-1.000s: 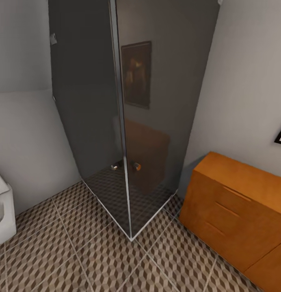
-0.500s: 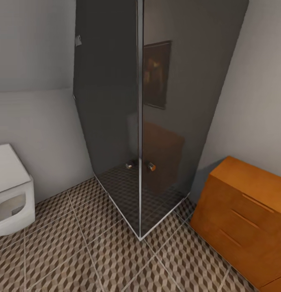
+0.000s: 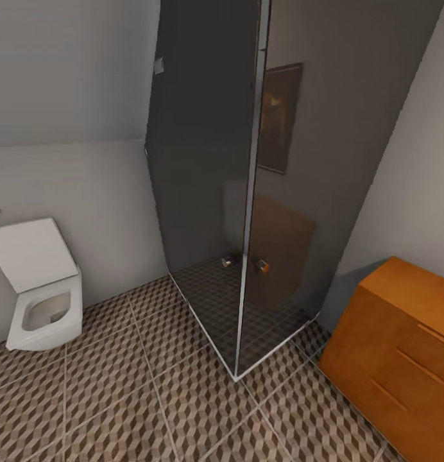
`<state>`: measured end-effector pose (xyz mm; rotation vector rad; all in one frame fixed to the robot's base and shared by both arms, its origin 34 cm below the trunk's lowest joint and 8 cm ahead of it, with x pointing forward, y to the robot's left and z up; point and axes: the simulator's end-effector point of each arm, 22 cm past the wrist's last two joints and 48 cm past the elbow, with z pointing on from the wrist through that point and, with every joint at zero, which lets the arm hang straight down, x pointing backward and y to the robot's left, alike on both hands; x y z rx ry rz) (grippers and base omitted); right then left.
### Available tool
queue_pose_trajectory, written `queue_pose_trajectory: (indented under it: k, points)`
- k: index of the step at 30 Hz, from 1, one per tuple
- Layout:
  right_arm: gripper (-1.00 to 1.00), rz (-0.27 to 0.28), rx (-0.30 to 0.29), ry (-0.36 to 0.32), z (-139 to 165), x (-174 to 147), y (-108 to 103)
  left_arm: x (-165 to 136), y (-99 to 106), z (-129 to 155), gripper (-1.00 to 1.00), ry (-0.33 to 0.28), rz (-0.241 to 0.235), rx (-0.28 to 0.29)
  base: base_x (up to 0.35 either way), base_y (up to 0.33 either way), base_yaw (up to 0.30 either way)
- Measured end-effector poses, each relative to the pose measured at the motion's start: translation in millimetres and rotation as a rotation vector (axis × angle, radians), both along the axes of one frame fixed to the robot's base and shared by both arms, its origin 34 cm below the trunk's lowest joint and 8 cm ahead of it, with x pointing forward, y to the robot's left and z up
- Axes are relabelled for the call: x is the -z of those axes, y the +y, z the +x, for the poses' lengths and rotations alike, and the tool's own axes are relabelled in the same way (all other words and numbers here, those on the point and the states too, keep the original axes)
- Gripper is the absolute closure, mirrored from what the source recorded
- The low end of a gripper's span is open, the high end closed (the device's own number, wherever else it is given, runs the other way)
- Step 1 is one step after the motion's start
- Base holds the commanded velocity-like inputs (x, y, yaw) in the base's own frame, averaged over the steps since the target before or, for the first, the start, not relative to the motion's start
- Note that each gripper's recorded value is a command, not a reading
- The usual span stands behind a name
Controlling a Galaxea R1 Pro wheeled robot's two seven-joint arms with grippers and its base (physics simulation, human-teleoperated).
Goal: Take the four mousetraps from the cabinet in the bathroom and place them on the bathroom floor. Make sure all four end up on the same floor surface, and ensure that at least two of them are either under or directly next to the same bathroom sink.
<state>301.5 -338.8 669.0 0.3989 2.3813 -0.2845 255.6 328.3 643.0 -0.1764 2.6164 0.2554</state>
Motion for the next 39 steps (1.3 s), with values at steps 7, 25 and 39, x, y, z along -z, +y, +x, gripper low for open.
queue_pose_trajectory:
  k: [7,25,39]
  points:
    - [1.00,-0.001,0.000,0.000,0.0,0.0,-0.4,0.0,0.0,0.0,1.00,0.000,0.000,0.000,0.000,0.000,0.232]
    - [1.00,-0.001,0.000,0.000,-0.1,0.0,-0.5,0.0,0.0,0.0,1.00,0.000,0.000,0.000,0.000,0.000,0.232]
    - [1.00,0.000,0.000,0.000,-0.2,0.1,-0.1,0.1,0.2,-0.4,1.00,0.001,0.000,0.000,0.000,0.000,0.232]
